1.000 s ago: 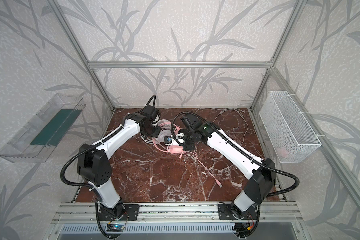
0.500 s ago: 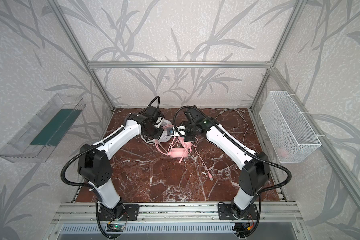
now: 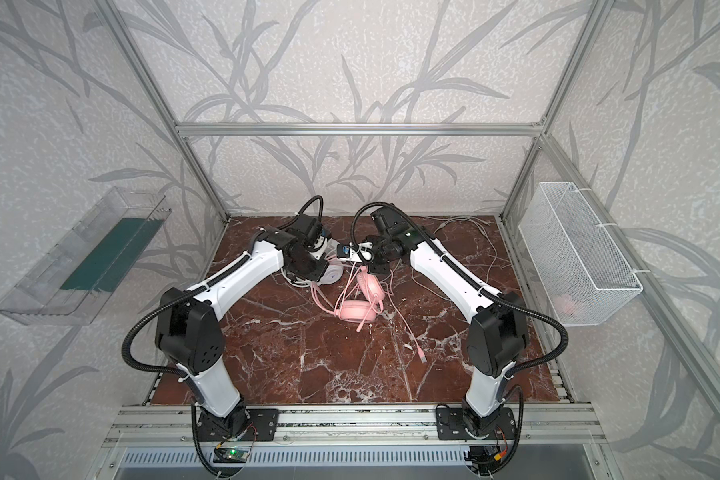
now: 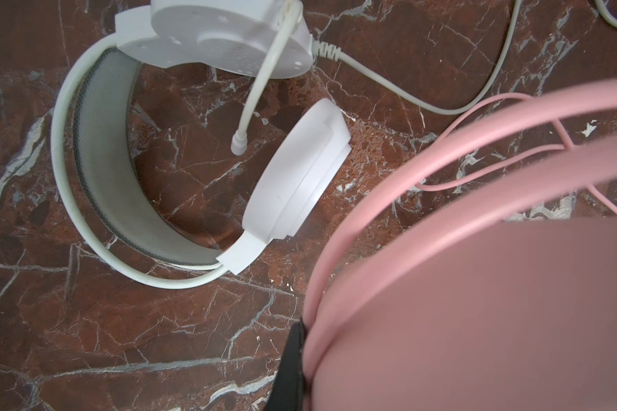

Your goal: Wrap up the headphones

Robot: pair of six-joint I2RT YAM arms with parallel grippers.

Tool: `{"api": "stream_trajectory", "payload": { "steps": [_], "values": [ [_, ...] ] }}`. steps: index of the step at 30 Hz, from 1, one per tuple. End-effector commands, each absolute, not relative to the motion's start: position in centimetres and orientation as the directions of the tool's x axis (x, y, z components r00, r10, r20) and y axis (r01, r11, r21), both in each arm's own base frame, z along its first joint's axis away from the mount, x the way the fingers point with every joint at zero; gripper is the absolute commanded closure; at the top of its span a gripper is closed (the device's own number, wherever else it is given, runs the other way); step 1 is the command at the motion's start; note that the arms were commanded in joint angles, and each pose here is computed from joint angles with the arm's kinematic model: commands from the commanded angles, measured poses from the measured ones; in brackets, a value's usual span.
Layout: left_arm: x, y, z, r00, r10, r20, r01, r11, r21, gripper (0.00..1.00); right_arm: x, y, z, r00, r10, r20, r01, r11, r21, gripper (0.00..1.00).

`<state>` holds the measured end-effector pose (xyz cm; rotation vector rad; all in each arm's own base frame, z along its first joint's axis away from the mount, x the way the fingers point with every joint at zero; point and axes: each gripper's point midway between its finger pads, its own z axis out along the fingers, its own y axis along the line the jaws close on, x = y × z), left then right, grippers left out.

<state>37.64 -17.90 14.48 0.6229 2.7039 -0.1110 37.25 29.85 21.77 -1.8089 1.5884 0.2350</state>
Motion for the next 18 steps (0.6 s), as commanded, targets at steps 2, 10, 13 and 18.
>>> {"api": "stream_trajectory", "payload": {
  "steps": [2,10,13,18],
  "values": [
    [36.2,-18.9,16.3,-0.810,0.435,-0.394,0.491,0.870,-0.047,1.00,38.8,29.6,22.4,0.148,-0.762,-0.630,-0.937,0.095,-0.335,0.88],
    [35.4,-19.7,17.3,-0.795,0.432,-0.426,0.514,0.853,-0.095,1.00,40.6,28.7,19.5,-0.051,-0.681,-0.730,-0.962,0.231,-0.148,0.87],
    [35.2,-19.9,17.5,-0.792,0.429,-0.434,0.520,0.847,-0.111,1.00,41.2,28.4,19.0,-0.116,-0.638,-0.761,-0.958,0.276,-0.085,0.85],
    [34.8,-20.2,17.3,-0.794,0.428,-0.432,0.526,0.839,-0.137,1.00,42.2,28.3,18.2,-0.225,-0.577,-0.785,-0.941,0.338,0.021,0.78]
  ]
}}
